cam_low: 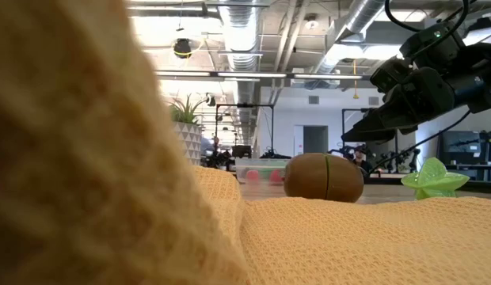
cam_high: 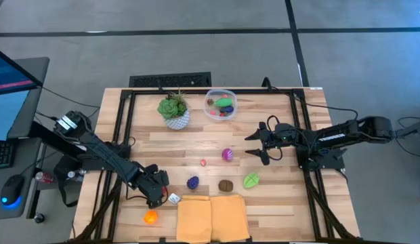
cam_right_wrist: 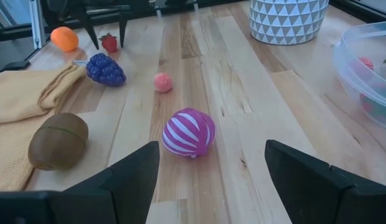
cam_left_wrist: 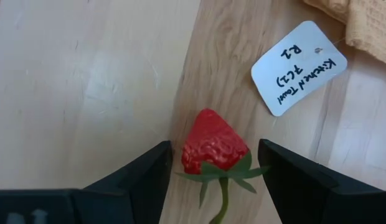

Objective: Pick and placing Produce into tupperware
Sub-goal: Put the strawberry into the transparent bin

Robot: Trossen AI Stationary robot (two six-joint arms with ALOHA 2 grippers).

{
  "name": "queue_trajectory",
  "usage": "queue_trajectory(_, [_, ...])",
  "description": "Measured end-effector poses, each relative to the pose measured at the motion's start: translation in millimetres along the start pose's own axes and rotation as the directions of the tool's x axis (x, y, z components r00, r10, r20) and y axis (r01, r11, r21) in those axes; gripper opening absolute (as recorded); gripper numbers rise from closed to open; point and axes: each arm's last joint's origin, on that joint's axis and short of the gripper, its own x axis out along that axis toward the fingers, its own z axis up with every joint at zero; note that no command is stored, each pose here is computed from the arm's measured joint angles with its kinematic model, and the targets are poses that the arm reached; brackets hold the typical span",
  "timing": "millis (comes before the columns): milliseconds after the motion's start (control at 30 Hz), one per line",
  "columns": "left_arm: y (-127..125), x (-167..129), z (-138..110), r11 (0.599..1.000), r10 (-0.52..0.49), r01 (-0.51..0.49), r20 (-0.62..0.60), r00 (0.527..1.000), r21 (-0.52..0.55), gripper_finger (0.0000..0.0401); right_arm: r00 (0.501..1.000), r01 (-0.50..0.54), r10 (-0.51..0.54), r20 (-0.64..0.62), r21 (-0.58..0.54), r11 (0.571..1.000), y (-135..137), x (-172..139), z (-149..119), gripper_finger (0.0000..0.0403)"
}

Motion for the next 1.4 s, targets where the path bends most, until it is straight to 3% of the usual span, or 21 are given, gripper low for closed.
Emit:
queue_trajectory(367, [1, -1, 0, 1.0, 0.022, -0.022, 0.021, 1.0, 0.001, 0.0228, 1.0, 0.0, 0.0, 0.0, 0.0, 1.0, 0, 0, 0, 0.0315])
queue_trajectory(833, [2, -1, 0, 0.999, 0.041, -0.041, 0.027, 0.999, 0.003, 0.0145, 1.0, 0.0, 0.0, 0.0, -0.001, 1.0, 0, 0, 0, 0.0315])
queue_trajectory(1067, [2, -2, 1, 0.999, 0.053, -0.053, 0.036, 0.998, 0.009, 0.0154, 1.0, 0.0, 0.0, 0.0, -0.001, 1.0, 0, 0, 0, 0.0315])
queue_trajectory(1400, [-5, -17, 30, 0.984, 0.135, -0.149, 0.134, 0.982, 0.099, 0.0156, 1.0, 0.0, 0.0, 0.0, -0.001, 1.0, 0, 0, 0, 0.0315])
